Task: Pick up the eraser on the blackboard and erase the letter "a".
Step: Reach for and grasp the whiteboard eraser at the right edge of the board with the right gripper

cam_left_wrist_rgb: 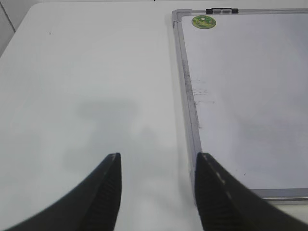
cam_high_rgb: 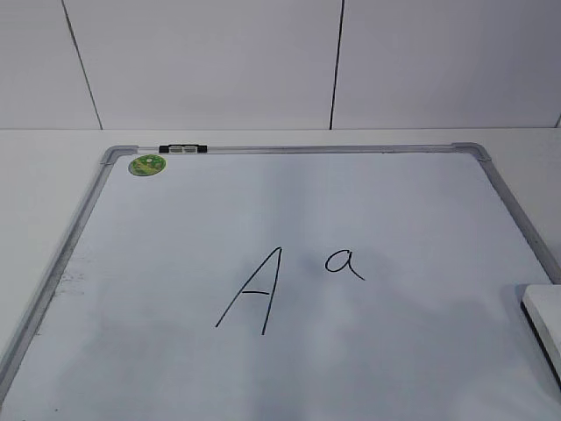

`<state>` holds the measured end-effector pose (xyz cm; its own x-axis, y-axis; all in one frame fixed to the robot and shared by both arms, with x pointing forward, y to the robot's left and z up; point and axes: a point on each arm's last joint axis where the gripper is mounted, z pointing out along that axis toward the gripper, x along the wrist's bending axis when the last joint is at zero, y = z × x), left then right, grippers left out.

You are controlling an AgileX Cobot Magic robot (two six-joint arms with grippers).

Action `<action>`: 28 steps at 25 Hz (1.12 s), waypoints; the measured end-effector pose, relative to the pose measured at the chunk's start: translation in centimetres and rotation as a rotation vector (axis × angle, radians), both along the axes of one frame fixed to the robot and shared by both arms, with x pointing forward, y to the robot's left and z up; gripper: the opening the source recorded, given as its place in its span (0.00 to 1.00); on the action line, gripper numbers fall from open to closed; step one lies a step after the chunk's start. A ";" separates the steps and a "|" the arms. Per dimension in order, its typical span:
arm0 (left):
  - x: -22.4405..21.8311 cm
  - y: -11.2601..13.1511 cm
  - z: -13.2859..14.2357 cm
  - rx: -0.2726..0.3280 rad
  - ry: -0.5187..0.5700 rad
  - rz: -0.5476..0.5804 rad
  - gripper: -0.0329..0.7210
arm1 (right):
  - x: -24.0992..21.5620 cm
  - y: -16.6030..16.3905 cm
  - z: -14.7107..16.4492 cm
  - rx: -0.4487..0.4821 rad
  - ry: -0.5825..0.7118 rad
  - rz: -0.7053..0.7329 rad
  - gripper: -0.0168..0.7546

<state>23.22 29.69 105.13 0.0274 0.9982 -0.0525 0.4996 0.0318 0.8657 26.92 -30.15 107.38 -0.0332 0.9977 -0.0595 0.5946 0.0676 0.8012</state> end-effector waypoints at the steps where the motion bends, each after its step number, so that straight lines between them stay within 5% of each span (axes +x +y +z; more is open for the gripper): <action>1: 0.0 0.0 0.0 0.000 0.000 0.000 0.54 | 0.3 0.0 0.3 0.002 0.004 0.001 0.77; 17: 0.0 0.0 0.0 0.000 0.000 0.000 0.54 | 8.0 1.3 1.6 0.069 0.284 0.047 0.77; 28: 0.0 0.0 0.0 0.000 0.000 0.000 0.54 | 12.8 2.2 0.3 0.115 0.520 0.055 0.90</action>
